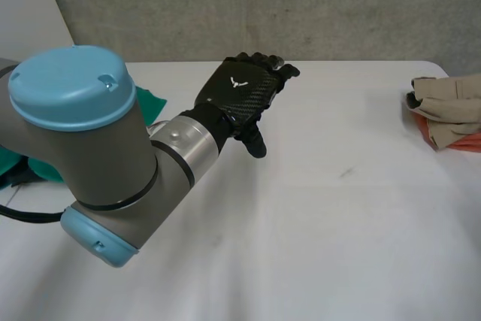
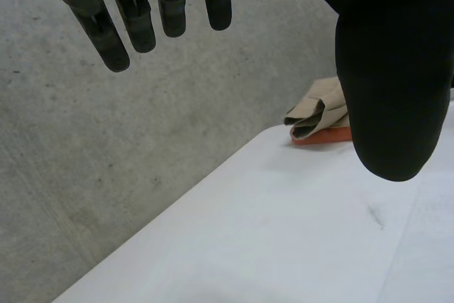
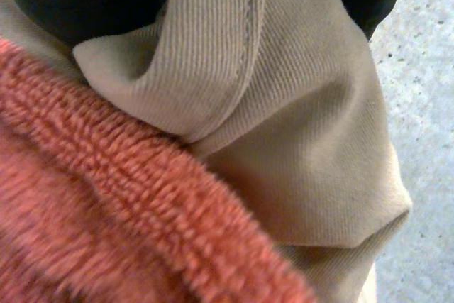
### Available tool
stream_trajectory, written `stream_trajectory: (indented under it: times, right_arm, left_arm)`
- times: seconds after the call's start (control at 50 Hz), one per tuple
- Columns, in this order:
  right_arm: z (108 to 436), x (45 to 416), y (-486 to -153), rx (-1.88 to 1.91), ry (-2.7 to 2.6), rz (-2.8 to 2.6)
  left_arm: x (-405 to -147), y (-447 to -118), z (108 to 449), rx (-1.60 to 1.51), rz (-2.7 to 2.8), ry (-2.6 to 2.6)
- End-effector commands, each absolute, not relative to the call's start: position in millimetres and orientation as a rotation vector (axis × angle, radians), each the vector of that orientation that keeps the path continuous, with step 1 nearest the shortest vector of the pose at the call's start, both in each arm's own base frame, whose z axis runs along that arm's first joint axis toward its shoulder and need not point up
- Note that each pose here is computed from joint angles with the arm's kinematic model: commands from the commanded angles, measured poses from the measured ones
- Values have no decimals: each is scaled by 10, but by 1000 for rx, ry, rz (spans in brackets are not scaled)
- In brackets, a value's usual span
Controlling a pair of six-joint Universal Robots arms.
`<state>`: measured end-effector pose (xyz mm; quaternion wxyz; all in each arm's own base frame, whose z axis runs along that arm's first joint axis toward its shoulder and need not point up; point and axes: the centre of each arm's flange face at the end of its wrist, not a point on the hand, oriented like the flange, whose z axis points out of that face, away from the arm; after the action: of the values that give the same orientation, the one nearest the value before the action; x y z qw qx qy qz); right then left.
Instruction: Fold the laundry.
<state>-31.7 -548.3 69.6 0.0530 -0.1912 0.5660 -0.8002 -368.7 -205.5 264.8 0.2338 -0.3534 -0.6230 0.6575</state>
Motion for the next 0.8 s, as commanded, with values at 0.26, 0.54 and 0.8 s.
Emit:
stream_trajectory:
  times: [0.26, 0.54, 0.8]
  right_arm:
    - [1316, -617, -5148, -528, 1932, -2451]
    - [2279, -1417, -4496, -547, 2908, -2648]
    - [3397, -89, -3985, -352, 1871, -3084]
  left_arm:
    - [-3700, -1952, 2612, -993, 1781, -1709]
    - [-3602, -1818, 2906, -963, 1837, -1639]
    - [-2923, -2411, 3578, -621, 2292, -1615]
